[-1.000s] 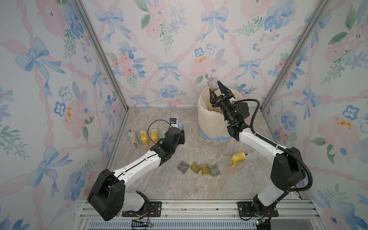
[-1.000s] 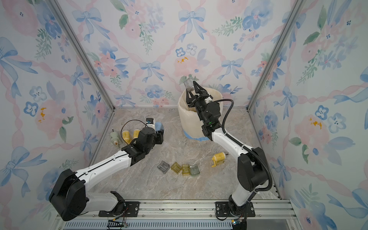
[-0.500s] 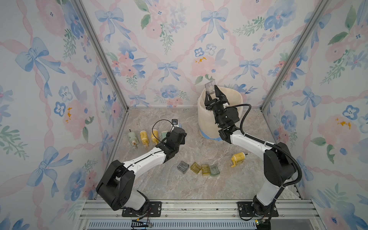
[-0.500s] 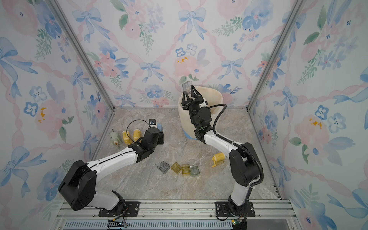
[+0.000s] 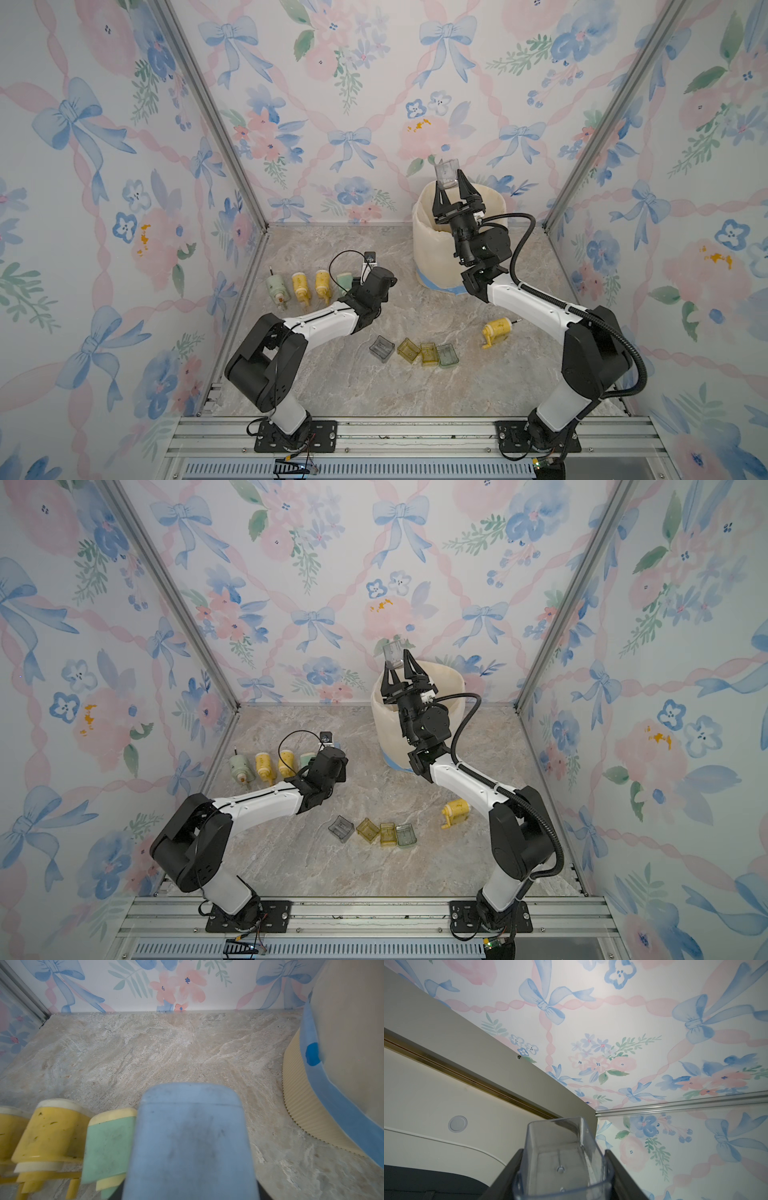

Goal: Take out the pencil sharpener tray and clean the shavings
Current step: Pour the shavings into the trash bin.

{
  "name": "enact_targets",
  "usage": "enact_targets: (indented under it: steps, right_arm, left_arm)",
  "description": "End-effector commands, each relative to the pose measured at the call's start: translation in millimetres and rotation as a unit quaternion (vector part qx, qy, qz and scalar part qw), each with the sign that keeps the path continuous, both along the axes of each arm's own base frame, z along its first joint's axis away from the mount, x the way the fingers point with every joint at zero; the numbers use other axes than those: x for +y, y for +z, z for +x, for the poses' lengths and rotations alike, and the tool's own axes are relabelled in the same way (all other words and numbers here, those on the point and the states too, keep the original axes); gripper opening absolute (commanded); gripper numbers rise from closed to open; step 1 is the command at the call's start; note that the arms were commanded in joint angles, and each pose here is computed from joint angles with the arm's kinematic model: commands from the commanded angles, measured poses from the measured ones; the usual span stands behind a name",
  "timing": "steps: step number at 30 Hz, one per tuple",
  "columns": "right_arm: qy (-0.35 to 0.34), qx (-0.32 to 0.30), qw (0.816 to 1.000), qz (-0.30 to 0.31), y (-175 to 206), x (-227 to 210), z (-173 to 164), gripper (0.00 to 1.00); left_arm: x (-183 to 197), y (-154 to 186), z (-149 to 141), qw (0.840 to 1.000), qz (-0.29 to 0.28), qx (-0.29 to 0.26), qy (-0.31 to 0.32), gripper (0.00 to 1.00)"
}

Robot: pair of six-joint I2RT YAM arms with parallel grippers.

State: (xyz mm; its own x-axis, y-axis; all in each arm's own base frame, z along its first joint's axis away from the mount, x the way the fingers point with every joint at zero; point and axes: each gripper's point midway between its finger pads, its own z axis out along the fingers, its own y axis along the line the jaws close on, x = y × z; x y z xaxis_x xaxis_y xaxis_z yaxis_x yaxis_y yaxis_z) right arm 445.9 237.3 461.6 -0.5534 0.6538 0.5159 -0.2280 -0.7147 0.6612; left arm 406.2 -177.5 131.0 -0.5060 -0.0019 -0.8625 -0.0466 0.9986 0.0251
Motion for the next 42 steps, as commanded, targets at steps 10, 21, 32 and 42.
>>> enact_targets:
  steps: [10,21,32,42]
  right_arm:
    - [0.047,-0.002,0.998,0.043,-22,12,11,0.46]
    - [0.097,-0.088,0.991,0.005,-8,32,-5,0.44]
    - [0.083,-0.164,0.976,-0.113,19,19,-30,0.44]
    - [0.088,-0.191,0.955,-0.21,-4,15,-49,0.43]
  left_arm:
    - [-9,-17,21,0.999,-0.034,-0.016,-0.002,0.0]
    - [-7,-37,26,0.999,-0.043,-0.021,-0.005,0.0]
    - [-3,-49,33,0.998,-0.051,-0.022,-0.004,0.0]
    - [-2,-53,37,0.998,-0.052,-0.027,-0.01,0.0]
